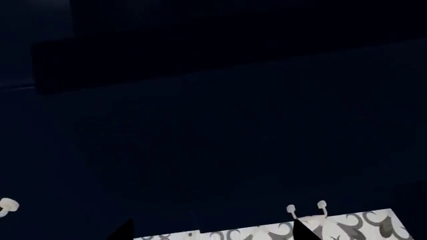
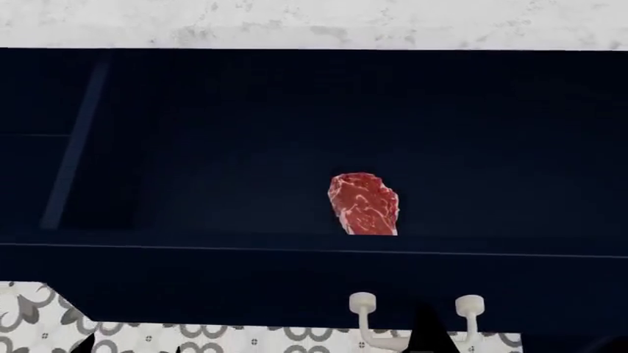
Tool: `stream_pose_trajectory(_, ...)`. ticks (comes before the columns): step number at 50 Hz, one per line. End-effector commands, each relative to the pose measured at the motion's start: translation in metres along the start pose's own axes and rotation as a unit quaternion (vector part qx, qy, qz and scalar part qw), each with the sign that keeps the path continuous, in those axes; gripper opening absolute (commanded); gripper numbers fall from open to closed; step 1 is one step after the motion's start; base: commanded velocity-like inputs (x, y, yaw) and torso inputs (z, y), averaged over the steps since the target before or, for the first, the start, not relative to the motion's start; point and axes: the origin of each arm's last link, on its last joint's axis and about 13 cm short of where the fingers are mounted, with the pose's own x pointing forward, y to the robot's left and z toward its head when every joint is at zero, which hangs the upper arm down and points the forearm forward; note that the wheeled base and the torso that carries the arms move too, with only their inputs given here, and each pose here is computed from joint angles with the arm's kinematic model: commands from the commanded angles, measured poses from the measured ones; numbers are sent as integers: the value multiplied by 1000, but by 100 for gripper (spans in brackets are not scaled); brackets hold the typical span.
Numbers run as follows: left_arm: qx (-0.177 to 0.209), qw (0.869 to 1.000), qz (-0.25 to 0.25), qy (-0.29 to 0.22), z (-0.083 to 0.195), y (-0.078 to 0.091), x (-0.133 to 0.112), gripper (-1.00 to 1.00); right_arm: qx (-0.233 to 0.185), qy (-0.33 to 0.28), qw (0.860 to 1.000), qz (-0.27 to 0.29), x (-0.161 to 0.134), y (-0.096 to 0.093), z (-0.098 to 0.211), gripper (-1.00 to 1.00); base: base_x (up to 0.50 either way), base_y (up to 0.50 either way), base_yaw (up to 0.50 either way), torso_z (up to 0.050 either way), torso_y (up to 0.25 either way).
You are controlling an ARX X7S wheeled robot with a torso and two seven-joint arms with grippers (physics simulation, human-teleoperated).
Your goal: Open the right drawer.
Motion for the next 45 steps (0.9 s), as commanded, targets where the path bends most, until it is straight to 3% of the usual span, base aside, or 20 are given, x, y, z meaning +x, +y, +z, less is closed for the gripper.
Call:
stream_pose_trajectory(1,0,1000,0,1,0,0,1,100,-13,-24,999,-42,-3,-7,9,-100,-234,0,0,0,0)
stream_pose_trajectory(45,0,1000,1,1,0,0,0,100,-12,-25,999,-43,-3,-6,10,-100,-228,0,0,0,1)
